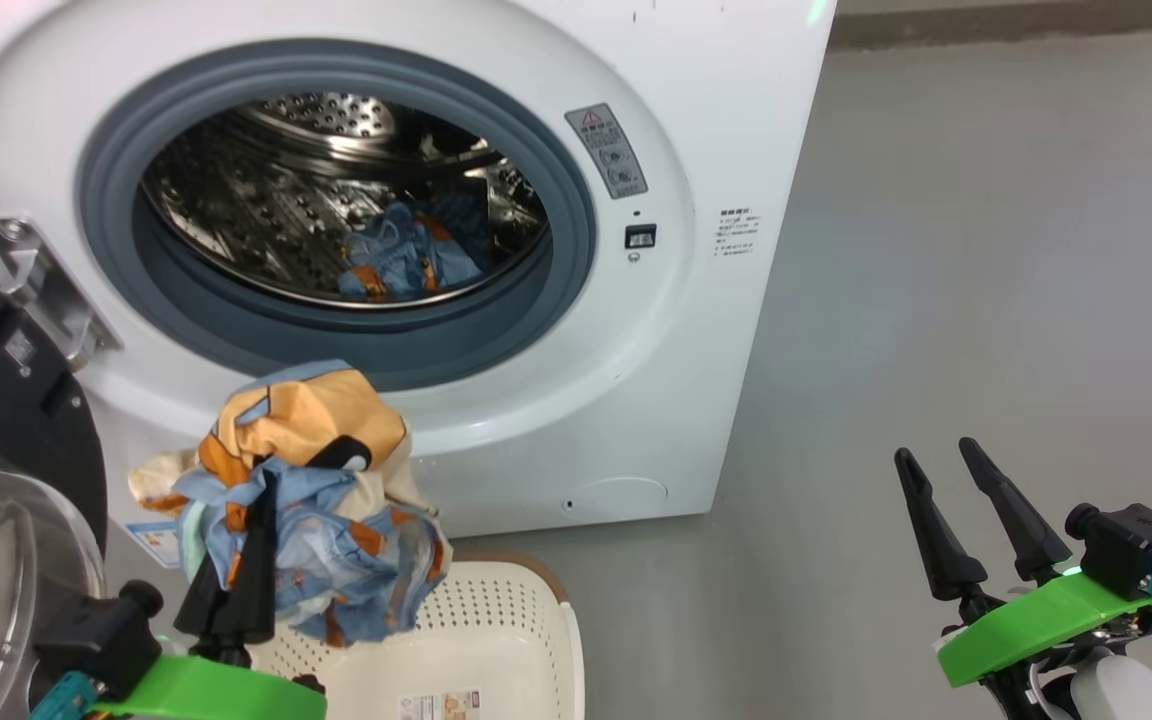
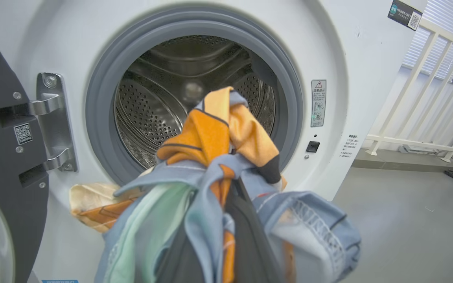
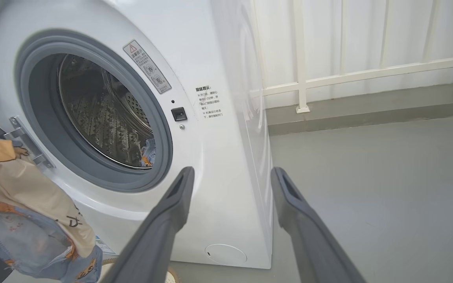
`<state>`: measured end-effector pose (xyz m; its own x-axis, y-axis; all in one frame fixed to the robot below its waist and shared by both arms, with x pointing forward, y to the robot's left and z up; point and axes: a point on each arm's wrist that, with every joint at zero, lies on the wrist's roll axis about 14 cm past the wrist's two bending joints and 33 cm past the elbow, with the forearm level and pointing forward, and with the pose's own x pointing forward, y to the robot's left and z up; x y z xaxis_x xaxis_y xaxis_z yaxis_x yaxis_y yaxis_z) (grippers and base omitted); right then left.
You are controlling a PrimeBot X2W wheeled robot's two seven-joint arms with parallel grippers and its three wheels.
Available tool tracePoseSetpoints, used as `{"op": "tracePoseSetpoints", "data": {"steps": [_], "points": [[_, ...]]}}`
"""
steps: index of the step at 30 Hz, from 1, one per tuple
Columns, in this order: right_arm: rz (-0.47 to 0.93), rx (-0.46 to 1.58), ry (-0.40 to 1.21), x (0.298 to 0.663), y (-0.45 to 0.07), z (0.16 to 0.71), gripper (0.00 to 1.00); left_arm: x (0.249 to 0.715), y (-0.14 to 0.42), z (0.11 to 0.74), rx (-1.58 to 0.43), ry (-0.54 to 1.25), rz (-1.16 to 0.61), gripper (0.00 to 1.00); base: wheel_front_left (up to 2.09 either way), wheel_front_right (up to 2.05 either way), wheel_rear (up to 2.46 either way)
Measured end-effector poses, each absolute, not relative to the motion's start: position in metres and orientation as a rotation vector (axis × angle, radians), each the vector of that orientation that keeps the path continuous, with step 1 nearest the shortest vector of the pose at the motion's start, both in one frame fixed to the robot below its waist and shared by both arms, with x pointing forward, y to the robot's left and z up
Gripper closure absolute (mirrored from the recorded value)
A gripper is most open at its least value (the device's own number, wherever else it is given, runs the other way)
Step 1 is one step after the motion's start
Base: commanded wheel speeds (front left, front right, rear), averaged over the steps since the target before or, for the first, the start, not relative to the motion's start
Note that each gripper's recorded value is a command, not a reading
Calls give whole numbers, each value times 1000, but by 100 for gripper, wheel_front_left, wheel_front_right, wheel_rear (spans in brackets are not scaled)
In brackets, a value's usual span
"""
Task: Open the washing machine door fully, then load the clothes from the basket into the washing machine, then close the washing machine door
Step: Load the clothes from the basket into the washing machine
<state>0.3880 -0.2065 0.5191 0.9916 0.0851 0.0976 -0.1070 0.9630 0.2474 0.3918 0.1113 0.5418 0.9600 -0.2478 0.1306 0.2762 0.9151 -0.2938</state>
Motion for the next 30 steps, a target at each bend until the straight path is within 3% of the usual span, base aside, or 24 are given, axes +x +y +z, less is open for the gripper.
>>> {"op": "tracePoseSetpoints", "data": {"steps": [20,30], "points": [[102,244,-75,386,-208,516,0,388,111,554,-317,-127,-268,100,0,0,0],[93,249,-38,393,-209,502,0,433,97,587,-264,-228,-317,100,0,0,0]]}}
